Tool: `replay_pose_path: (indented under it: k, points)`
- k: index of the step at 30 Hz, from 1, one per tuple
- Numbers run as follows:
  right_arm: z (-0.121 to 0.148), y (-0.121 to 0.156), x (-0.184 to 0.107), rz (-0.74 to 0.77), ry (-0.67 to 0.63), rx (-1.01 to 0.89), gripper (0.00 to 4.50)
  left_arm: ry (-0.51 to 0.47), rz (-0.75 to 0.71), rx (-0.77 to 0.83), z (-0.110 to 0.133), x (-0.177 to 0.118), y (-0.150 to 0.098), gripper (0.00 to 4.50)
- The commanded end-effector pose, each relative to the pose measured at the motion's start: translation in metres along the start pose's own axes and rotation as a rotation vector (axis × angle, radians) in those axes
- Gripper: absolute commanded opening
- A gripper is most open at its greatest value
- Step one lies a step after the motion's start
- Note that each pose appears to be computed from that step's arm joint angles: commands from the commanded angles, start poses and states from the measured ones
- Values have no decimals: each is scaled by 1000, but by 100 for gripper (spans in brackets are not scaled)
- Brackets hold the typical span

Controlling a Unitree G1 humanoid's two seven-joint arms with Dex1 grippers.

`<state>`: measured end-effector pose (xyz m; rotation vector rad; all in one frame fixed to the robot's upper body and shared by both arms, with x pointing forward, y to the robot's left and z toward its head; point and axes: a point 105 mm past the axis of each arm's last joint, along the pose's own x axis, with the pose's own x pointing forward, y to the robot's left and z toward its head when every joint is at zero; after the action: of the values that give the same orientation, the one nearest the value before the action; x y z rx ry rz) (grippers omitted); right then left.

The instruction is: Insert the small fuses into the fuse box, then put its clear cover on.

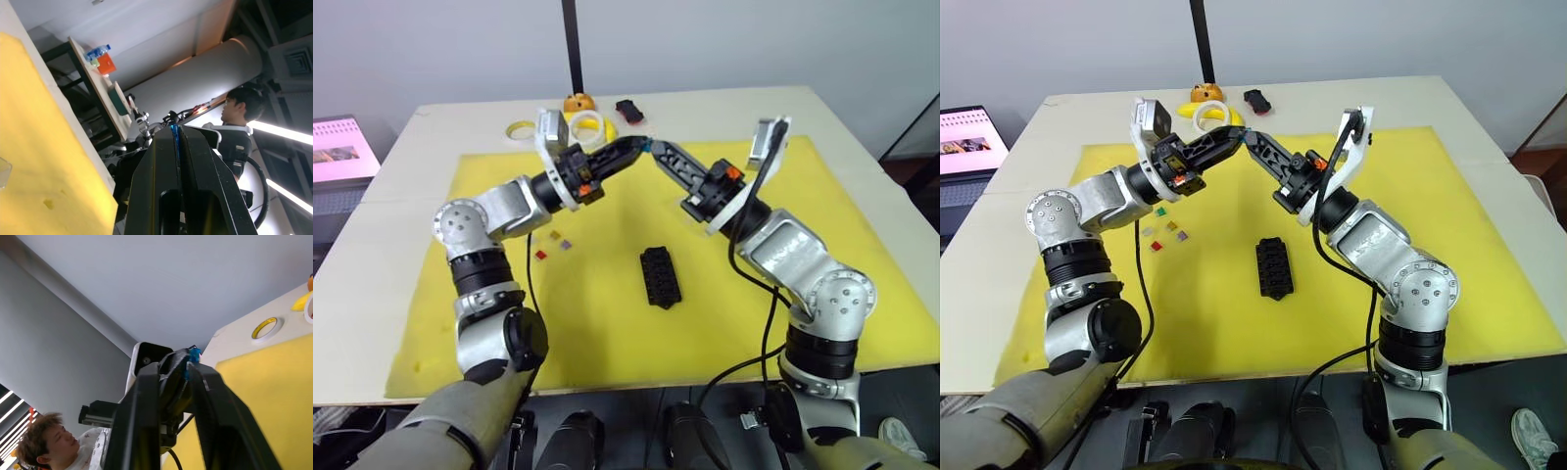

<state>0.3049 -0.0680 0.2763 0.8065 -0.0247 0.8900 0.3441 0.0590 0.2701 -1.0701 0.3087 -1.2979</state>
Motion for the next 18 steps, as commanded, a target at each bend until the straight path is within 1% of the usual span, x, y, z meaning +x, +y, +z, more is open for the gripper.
replay_pose_path:
  k: [1, 9, 18]
  points:
    - [2, 13, 2, 36, 2, -32, 107, -8, -44, 24, 4, 2, -11, 0]
    - [3, 8, 0, 15, 5, -61, 107, -9, -61, 21, 4, 4, -15, 0]
    - [8, 12, 1, 29, -24, -52, 107, -3, -61, 10, 1, 6, -14, 0]
